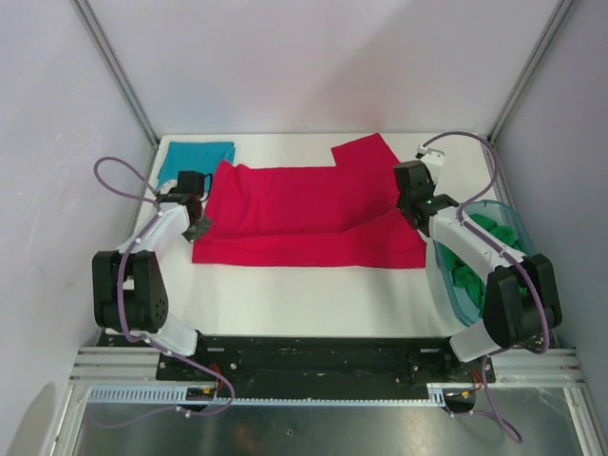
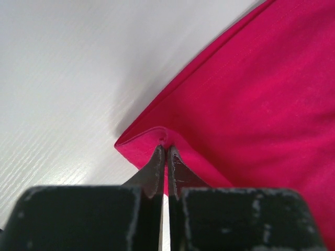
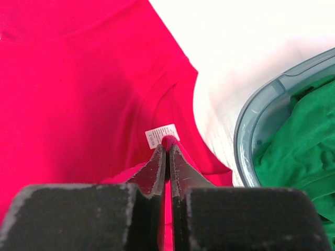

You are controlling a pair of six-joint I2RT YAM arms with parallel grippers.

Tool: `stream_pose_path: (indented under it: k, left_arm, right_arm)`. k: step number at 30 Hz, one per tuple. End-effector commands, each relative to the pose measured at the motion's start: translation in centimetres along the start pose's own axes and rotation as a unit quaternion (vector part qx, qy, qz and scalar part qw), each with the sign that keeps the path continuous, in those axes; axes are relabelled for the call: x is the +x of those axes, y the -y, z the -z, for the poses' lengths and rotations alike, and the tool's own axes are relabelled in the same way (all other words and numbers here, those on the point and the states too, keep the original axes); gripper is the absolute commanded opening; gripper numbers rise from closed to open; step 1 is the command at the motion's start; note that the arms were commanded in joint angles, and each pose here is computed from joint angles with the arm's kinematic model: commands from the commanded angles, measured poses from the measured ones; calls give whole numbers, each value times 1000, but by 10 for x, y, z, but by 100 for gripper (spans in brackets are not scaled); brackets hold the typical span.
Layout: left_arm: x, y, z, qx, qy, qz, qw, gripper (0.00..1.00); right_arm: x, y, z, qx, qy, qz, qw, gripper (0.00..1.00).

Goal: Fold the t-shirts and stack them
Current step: Fold the flattened tshirt in 1/3 of the way

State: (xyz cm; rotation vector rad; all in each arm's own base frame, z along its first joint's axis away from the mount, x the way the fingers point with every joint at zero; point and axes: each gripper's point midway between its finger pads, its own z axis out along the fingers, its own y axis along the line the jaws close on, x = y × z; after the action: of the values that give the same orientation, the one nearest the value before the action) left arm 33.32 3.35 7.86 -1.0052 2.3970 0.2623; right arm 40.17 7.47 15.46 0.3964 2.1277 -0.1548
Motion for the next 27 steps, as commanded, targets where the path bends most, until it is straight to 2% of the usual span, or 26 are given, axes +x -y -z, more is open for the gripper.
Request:
stream_pose_path:
  k: [1,11,16,18,20,22,24,25,27]
  left_arm:
    - [-19,6,-2,-1,21,11,1000,0]
    - [-18,16,-17,-3,10,5,1000,1]
    - [-22,24,-22,9,12,-2,1000,8]
    - [-23,27,-21,17,11,-8,1000,20]
    - [-29,21,-20,22,12,-3,1000,50]
    - [-33,17,-14,30,19,-1,999,71]
    - [-35,11,-5,37,27,3,999,81]
    - [-33,6,-1,40,27,7,999,84]
    - [-24,-3,3,46,21,14,999,84]
  right_arm:
    - [-11,-3,-5,-7,19,-20,1000,0]
    - [3,-9,-19,-16,-1,-19,1000,0]
    - [6,-6,-22,-10,-7,-17,1000,0]
    - [9,-6,-24,-11,-12,-16,1000,0]
    - [12,-7,-25,-16,-18,-13,1000,3]
    - [13,-8,-24,-22,-22,-12,999,13]
    - [13,-10,-23,-28,-25,-12,999,30]
    - [13,-11,-23,-32,-28,-13,999,38]
    - [15,-13,-21,-41,-35,-14,998,48]
